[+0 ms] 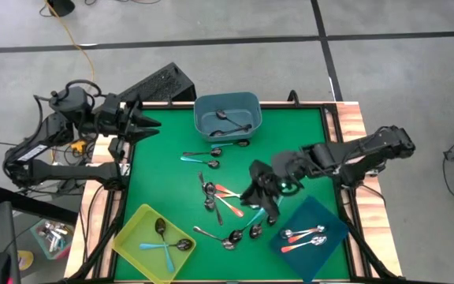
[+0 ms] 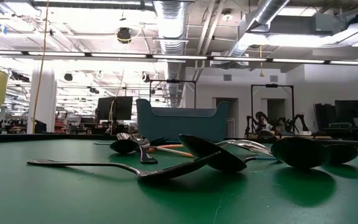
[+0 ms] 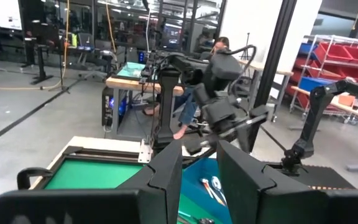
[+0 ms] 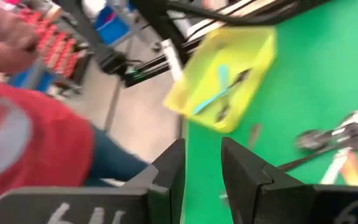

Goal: Sort silverware by color (type)
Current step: Put the light blue spoon into the yellow bin

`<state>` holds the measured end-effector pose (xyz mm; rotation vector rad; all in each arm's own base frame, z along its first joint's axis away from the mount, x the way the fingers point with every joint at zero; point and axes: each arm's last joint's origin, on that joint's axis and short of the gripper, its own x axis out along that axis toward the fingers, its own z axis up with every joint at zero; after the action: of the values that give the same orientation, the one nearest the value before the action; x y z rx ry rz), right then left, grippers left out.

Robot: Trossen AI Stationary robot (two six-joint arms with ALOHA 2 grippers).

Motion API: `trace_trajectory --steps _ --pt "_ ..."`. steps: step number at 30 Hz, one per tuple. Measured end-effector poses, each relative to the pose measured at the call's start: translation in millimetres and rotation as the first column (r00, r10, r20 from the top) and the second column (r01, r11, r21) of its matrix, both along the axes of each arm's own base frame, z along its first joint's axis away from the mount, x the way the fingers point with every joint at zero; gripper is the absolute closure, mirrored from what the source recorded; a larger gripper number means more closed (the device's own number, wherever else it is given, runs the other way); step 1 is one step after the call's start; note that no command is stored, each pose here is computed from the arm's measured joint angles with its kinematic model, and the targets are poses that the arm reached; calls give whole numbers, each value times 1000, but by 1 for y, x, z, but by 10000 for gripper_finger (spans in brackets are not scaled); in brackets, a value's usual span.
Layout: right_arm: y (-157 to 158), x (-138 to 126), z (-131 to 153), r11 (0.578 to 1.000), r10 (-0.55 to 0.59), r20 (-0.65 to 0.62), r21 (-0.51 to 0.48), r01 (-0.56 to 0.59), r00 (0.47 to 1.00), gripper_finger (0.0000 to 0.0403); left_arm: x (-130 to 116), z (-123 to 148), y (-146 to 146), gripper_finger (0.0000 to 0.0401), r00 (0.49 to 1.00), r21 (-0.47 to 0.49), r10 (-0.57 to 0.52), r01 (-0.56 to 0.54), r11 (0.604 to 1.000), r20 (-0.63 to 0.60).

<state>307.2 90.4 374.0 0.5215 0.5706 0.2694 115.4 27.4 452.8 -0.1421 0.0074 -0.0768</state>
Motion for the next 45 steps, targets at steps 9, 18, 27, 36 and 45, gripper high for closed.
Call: trace_trajectory --steps 9,18,27,36,45 --pt "2 36 -47 981 47 -93 -182 -63 995 289 -12 -5 -4 315 999 -12 0 0 1000 -47" --pt "16 62 -97 953 96 -200 -264 -148 975 290 -24 -8 -8 315 997 -20 0 -1 1000 -74" --pt "28 72 -131 904 168 -284 -338 -263 944 268 -31 -10 -11 315 996 0 1 -1 1000 -85" --pt "31 62 -140 804 263 -372 -425 -416 890 204 -31 -13 -10 315 993 -11 5 -7 1000 -115" --pt "39 71 -183 725 304 -480 -443 -527 823 214 -31 -16 -9 315 987 11 66 -65 998 -143"
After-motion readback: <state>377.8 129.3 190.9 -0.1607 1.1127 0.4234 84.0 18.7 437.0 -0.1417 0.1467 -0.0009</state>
